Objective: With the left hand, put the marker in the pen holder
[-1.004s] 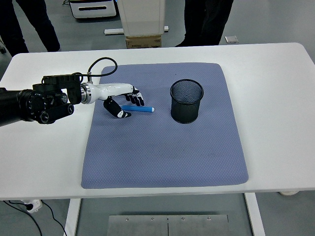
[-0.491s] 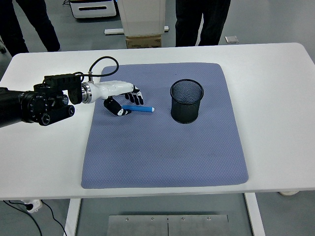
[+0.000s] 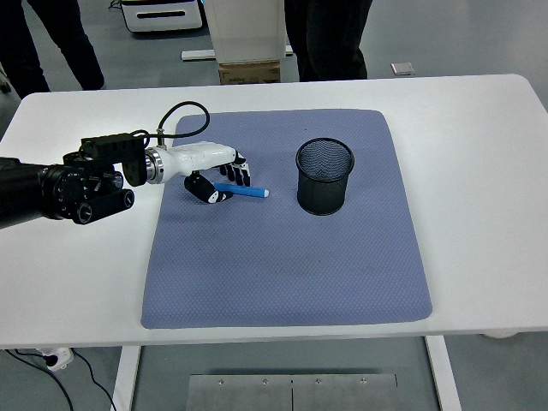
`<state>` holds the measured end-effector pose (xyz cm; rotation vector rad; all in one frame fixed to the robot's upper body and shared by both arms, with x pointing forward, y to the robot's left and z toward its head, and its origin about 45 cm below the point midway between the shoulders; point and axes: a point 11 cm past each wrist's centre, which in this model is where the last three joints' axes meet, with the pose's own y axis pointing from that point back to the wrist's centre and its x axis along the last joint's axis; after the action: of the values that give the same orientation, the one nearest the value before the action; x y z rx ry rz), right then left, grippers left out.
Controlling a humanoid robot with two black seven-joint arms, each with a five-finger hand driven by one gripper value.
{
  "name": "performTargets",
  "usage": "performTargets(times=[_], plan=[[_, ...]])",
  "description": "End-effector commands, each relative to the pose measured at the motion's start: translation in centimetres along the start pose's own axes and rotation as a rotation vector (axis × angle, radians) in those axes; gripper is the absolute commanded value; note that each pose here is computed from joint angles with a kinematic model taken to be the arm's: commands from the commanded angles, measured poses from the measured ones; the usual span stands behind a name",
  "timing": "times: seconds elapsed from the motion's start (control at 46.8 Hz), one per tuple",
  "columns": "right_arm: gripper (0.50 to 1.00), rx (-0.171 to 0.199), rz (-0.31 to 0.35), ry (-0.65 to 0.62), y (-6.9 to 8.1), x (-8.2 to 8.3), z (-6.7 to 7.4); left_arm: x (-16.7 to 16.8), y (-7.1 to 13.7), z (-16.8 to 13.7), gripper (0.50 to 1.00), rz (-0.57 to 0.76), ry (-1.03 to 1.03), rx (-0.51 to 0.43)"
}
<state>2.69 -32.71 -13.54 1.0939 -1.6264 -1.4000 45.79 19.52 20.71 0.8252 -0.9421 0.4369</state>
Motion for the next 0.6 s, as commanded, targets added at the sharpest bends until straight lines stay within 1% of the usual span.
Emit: performTargets(times=[0.0,0.491,0.513,0.577], plan=[[1.0,0.0,0.0,0.0,0.0,0.0,0.0,0.07,-0.06,0.1,0.604,0.008,-0.005,-0.003],[1.0,0.0,0.0,0.0,0.0,0.0,0.0,-0.4,-0.16,0.19,0.604,0.019,-0.033,-0.01],[1.0,0.0,0.0,0.0,0.0,0.0,0.0,-0.4,-0.16,0.19,0.599,0.019,-0.033,-0.01],[1.0,0.0,0.0,0.0,0.0,0.0,0.0,-0.37,-0.15,0.16,0.529,0.019,-0.034,-0.009]])
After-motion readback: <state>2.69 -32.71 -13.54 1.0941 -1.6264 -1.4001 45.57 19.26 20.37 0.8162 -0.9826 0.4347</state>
